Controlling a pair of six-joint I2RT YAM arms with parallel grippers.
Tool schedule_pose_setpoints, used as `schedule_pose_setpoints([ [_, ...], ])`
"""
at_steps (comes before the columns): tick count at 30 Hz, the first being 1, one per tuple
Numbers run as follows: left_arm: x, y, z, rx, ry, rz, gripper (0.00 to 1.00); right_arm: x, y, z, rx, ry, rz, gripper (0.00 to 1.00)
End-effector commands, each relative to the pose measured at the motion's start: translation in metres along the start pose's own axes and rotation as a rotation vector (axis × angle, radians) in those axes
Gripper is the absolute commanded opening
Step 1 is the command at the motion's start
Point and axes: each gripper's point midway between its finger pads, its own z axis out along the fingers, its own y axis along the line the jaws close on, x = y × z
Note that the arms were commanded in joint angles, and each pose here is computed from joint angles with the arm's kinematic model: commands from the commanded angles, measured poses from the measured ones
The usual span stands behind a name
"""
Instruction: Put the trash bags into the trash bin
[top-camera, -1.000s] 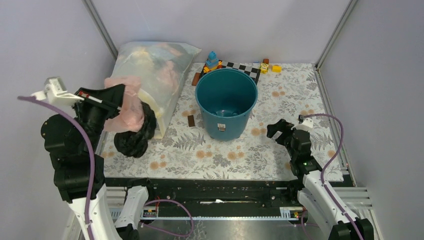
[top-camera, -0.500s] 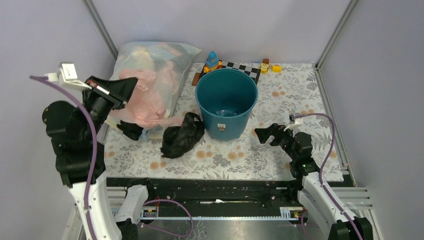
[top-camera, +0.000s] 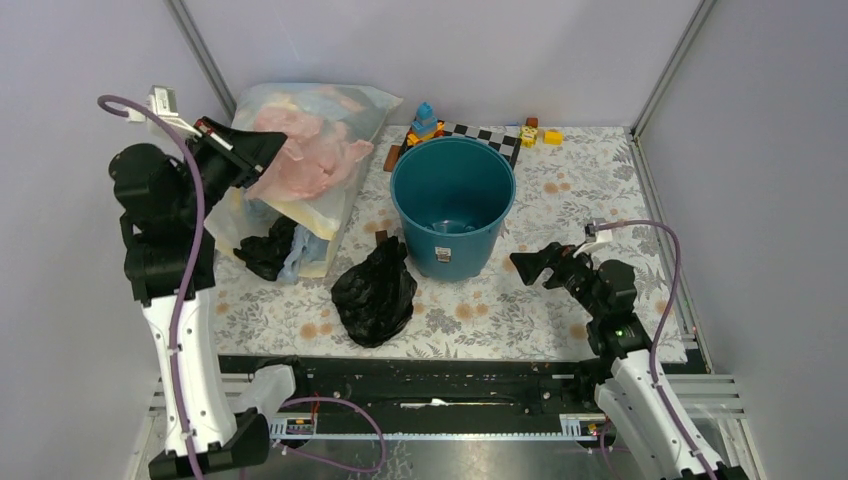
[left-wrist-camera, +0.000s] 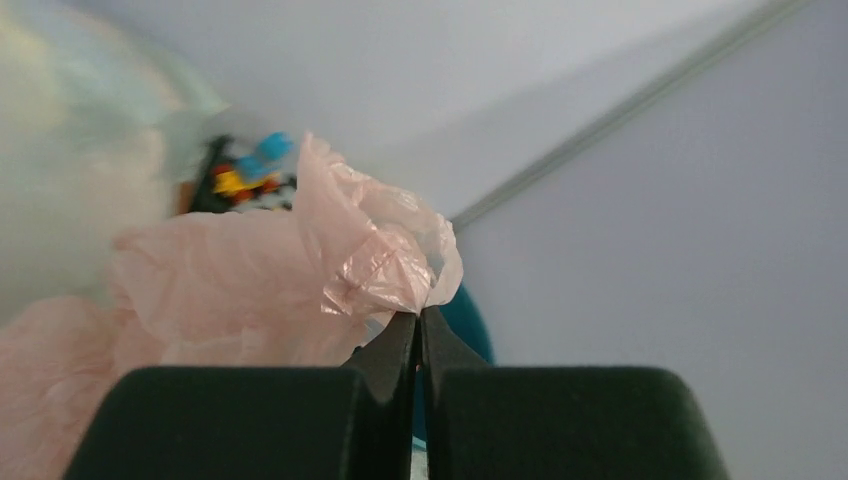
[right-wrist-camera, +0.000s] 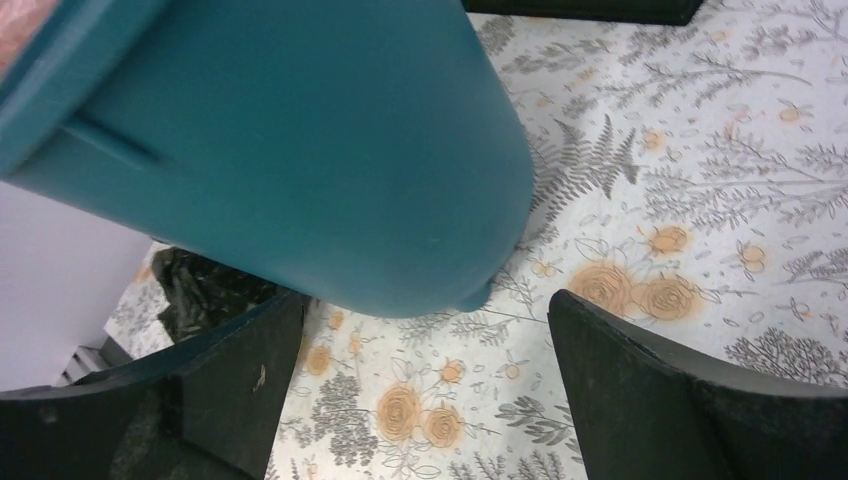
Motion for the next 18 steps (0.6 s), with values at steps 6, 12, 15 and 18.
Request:
schedule_pose_setpoints([
  [6, 0.013, -0.117, -0.087, 0.481, -0.005, 0.077, 0.00, -0.008, 0.059, -0.012, -0.262, 0.079, 0.000, 1.00],
  [12, 0.027, -0.096, -0.073, 0.440, 0.038, 0.017, 0.00, -0.009, 0.063, -0.005, -0.266, 0.092, -0.009, 1.00],
  [15, 0.031, -0.083, -0.059, 0.416, 0.076, -0.015, 0.00, -0.009, 0.063, 0.002, -0.253, 0.110, -0.010, 1.00],
  [18, 0.034, -0.070, -0.045, 0.362, 0.125, -0.039, 0.00, -0.006, 0.064, 0.008, -0.249, 0.131, -0.017, 1.00],
])
